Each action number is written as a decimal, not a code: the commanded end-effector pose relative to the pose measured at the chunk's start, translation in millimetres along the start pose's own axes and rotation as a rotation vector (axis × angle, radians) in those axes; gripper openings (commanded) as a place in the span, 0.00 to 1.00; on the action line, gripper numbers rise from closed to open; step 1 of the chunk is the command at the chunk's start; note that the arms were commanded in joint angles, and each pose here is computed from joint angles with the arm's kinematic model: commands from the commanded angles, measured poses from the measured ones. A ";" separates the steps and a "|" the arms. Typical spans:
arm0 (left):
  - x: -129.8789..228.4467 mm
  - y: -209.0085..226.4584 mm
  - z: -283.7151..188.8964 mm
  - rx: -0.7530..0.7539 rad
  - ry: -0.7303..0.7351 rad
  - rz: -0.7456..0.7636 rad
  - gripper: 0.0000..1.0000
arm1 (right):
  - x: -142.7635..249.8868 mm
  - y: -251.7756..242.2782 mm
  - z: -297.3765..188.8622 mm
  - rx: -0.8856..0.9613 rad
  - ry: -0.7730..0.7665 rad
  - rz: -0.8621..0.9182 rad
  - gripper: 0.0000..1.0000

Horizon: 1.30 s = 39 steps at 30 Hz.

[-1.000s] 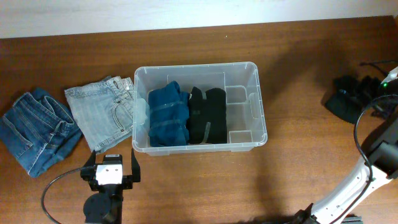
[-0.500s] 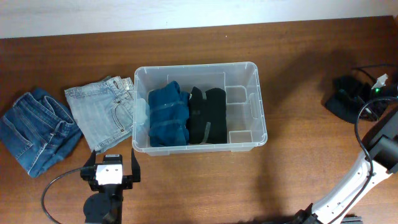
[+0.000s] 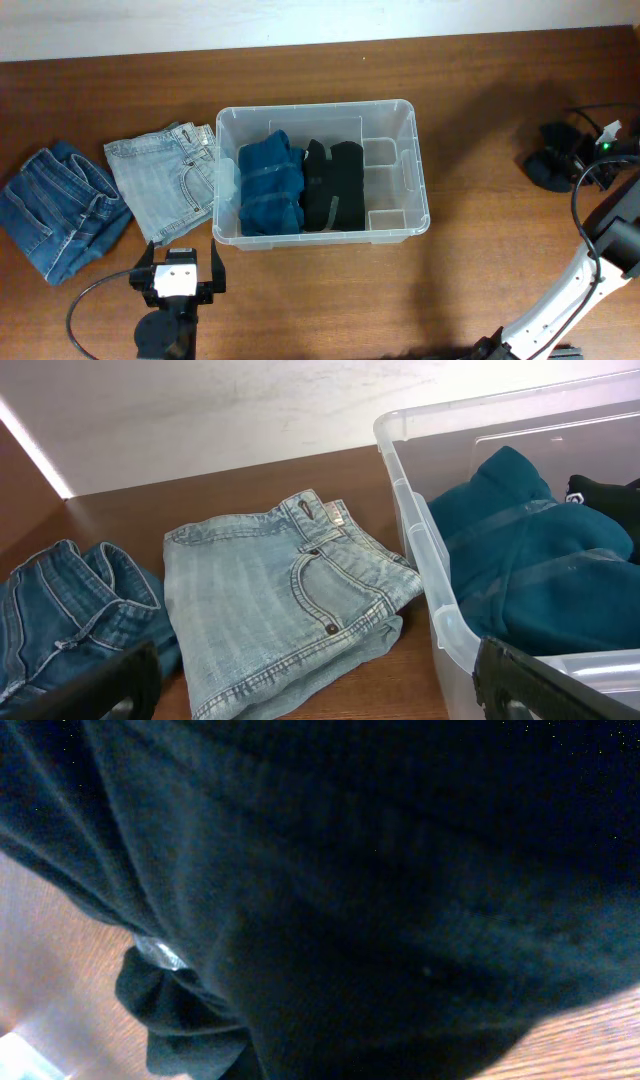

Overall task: Pack container
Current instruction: 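Grasp the last black folded garment with the right gripper, then carry the black garment left into the container's right side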

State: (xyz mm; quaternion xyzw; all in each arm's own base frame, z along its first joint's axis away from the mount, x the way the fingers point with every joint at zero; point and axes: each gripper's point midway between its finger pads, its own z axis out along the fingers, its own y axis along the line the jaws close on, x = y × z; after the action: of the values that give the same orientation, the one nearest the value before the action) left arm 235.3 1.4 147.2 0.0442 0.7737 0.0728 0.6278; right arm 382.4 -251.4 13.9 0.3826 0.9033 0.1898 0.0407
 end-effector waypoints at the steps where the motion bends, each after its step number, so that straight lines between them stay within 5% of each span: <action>1: 0.2 -0.7 0.3 0.005 -0.005 0.011 1.00 | 3.7 30.6 -26.8 -0.030 -0.046 -0.063 0.14; 9: 0.2 -0.7 0.3 0.005 -0.005 0.011 1.00 | 39.9 116.5 -108.5 -0.051 -0.180 -0.252 0.14; 18: 0.2 -0.7 0.3 0.005 -0.005 0.011 1.00 | 157.0 228.6 -155.2 -0.094 -0.176 -0.610 0.14; 26: 0.3 -0.7 0.3 0.005 -0.005 0.011 1.00 | 249.2 292.2 -116.2 -0.091 -0.026 -0.842 0.14; 30: 0.3 -0.7 0.3 0.005 -0.005 0.011 1.00 | 268.1 292.8 -92.8 0.075 -0.050 -0.839 0.14; 39: 0.2 -0.7 0.3 0.005 -0.005 0.011 1.00 | 295.7 293.6 -45.9 0.103 0.001 -0.844 0.14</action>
State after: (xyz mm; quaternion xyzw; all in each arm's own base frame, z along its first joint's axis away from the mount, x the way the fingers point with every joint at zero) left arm 235.3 1.4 147.1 0.0442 0.7738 0.0728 0.6277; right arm 366.5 131.6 204.3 -0.0486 0.9846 0.1283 0.1085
